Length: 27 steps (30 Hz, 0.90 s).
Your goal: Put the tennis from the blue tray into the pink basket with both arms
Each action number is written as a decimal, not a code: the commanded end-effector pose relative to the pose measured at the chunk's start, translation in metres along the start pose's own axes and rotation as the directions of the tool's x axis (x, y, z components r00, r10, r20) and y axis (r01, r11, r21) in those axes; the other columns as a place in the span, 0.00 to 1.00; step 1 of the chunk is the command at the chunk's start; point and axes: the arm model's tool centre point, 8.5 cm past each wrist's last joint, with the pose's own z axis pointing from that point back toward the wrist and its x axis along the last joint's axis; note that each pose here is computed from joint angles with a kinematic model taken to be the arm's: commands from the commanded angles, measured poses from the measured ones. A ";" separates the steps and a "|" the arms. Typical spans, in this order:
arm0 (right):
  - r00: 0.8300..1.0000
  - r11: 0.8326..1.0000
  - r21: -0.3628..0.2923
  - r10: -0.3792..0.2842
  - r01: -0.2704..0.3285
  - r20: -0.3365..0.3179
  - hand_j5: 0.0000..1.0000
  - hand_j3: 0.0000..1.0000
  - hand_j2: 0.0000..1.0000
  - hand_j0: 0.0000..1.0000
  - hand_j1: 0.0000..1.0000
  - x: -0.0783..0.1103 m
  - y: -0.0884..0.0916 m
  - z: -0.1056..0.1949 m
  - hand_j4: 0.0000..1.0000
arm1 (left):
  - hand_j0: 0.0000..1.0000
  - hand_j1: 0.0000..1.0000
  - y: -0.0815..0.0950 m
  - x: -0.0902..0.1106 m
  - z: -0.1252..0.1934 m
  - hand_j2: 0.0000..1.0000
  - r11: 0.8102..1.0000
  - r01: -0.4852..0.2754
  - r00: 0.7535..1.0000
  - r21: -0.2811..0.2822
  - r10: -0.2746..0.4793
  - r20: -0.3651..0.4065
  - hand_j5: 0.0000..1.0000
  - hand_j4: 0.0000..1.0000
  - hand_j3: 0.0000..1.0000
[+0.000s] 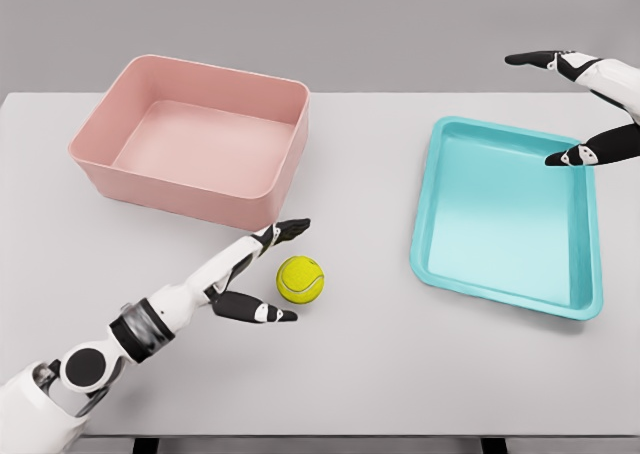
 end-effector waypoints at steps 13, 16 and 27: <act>1.000 1.000 -0.027 -0.003 0.004 0.014 1.00 1.00 1.00 1.00 1.00 0.006 -0.006 0.005 1.00 | 0.98 0.98 -0.003 -0.012 -0.009 0.98 1.000 -0.008 0.999 -0.013 0.008 -0.044 0.98 0.98 0.98; 1.000 0.999 -0.032 -0.003 0.004 0.015 1.00 1.00 1.00 1.00 1.00 0.006 -0.007 0.006 1.00 | 0.98 0.98 -0.005 -0.018 -0.014 0.98 1.000 0.013 0.998 -0.010 -0.013 -0.055 0.98 0.98 0.98; 0.999 0.999 -0.036 -0.008 0.010 0.045 1.00 1.00 1.00 1.00 1.00 0.013 -0.009 0.004 1.00 | 0.76 0.76 -0.007 -0.019 -0.013 0.76 1.000 0.026 0.998 -0.016 -0.027 -0.058 0.76 0.76 0.76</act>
